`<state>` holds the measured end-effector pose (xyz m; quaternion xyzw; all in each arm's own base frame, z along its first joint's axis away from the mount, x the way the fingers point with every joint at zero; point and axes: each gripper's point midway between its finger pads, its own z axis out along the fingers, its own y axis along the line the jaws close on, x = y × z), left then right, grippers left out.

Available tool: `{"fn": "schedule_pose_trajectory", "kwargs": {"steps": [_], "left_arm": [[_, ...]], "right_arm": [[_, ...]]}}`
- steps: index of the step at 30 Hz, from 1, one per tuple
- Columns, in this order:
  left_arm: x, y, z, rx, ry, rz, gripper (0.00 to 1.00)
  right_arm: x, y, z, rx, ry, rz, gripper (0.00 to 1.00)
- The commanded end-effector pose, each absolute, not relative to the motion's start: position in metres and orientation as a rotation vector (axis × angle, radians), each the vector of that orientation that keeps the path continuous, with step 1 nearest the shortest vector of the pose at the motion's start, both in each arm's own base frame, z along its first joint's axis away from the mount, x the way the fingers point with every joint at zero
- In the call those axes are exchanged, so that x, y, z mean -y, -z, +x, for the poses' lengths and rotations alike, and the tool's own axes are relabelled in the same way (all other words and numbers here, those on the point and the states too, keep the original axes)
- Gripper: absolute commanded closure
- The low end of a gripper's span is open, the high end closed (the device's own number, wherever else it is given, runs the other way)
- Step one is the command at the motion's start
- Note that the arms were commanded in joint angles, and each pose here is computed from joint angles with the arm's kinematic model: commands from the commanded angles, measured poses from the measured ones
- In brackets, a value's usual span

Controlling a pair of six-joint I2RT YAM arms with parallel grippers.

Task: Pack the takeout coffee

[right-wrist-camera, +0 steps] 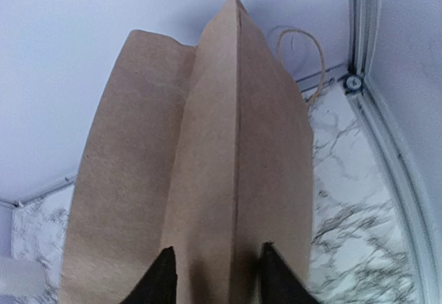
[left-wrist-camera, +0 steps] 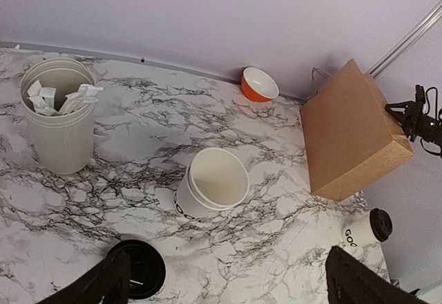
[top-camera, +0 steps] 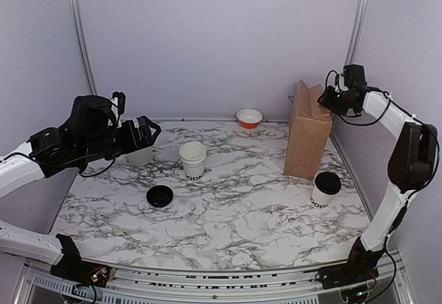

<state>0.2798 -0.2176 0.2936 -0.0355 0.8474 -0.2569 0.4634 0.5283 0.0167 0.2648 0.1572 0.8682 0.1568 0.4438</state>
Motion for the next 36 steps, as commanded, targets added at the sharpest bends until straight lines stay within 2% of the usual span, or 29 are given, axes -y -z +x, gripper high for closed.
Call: {"fn": "schedule_pose_trajectory", "kwargs": {"steps": [1, 4, 6, 11, 15, 24, 36], "left_arm": [[0.215, -0.296, 0.284, -2.071, 0.609, -0.075, 0.01], [0.215, -0.296, 0.286, -2.072, 0.608, -0.074, 0.01], [0.215, -0.295, 0.287, -2.073, 0.608, -0.072, 0.01], [0.215, -0.295, 0.288, -2.074, 0.611, -0.073, 0.01], [0.213, -0.295, 0.288, -2.071, 0.613, -0.08, 0.01], [0.21, -0.298, 0.288, -2.062, 0.614, -0.093, 0.01], [0.209, -0.299, 0.288, -2.062, 0.63, -0.112, 0.01]], "right_arm": [[-0.022, -0.289, 0.518, -2.136, -0.398, 0.331, 0.52], [-0.025, -0.279, 0.515, -2.171, -0.396, 0.322, 0.54], [-0.031, -0.278, 0.514, -2.178, -0.407, 0.31, 0.59], [-0.06, -0.294, 0.509, -2.155, -0.483, 0.26, 0.88], [-0.093, -0.325, 0.498, -2.109, -0.513, 0.181, 0.98], [-0.15, -0.366, 0.466, -2.028, -0.574, 0.036, 1.0], [-0.182, -0.367, 0.445, -2.051, -0.568, -0.091, 1.0]]}}
